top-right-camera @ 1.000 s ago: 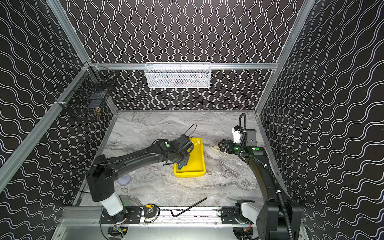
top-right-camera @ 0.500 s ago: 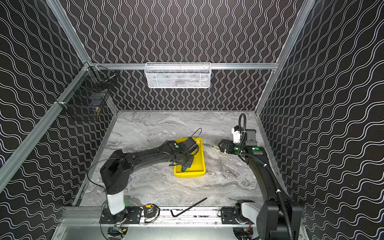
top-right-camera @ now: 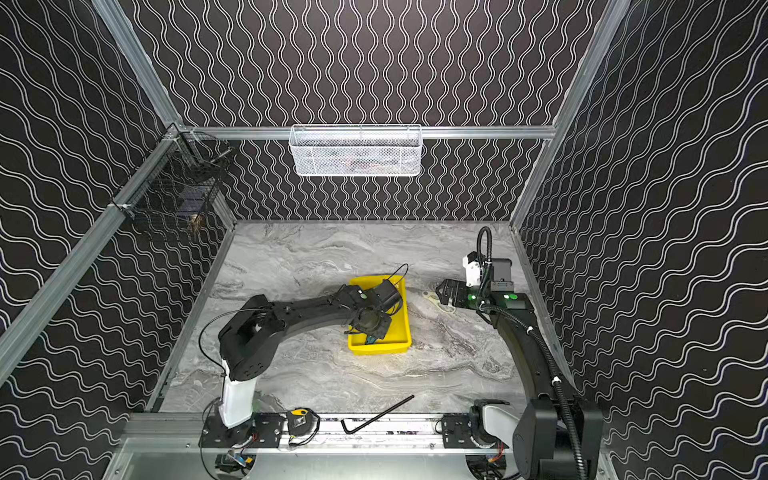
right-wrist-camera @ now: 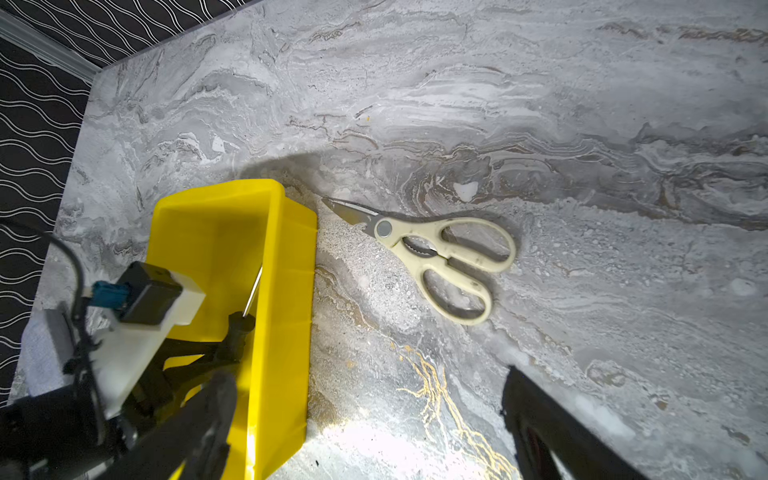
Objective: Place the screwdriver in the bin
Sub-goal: 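Lower the screwdriver into the yellow bin and open the left gripper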
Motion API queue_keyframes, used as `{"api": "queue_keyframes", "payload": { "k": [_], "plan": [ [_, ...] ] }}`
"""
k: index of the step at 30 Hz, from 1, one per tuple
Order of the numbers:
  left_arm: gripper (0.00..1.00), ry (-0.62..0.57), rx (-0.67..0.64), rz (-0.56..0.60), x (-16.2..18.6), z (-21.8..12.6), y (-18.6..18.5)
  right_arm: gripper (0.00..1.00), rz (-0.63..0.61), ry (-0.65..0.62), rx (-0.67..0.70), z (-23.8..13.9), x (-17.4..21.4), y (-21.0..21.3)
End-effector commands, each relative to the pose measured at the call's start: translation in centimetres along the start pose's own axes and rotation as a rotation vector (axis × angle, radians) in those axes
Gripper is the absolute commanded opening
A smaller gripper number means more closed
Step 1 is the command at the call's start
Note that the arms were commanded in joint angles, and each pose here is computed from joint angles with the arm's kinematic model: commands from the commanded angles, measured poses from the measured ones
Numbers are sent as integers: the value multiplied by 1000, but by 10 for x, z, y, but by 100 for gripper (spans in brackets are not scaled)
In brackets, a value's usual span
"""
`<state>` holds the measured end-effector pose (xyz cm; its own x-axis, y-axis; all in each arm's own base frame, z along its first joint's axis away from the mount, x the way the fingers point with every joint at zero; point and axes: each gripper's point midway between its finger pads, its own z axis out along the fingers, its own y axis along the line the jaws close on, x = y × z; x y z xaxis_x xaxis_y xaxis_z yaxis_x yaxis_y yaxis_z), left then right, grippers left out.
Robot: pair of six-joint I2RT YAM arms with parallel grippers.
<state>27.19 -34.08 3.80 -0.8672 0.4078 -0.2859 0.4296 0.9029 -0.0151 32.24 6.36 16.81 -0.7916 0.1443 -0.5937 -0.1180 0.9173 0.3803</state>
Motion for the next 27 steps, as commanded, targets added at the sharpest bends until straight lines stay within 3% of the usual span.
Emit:
{"api": "queue_keyframes", "payload": {
  "k": [1,15,27],
  "plan": [
    [10,-18,14,3,-5,3,-4,100,-11,0,-6,1,0,1],
    [29,-9,1,-10,-4,17,1,100,-10,6,-4,3,1,0],
    [47,-53,11,-17,-21,-1,2,100,-10,4,-6,3,0,0]
  ]
}}
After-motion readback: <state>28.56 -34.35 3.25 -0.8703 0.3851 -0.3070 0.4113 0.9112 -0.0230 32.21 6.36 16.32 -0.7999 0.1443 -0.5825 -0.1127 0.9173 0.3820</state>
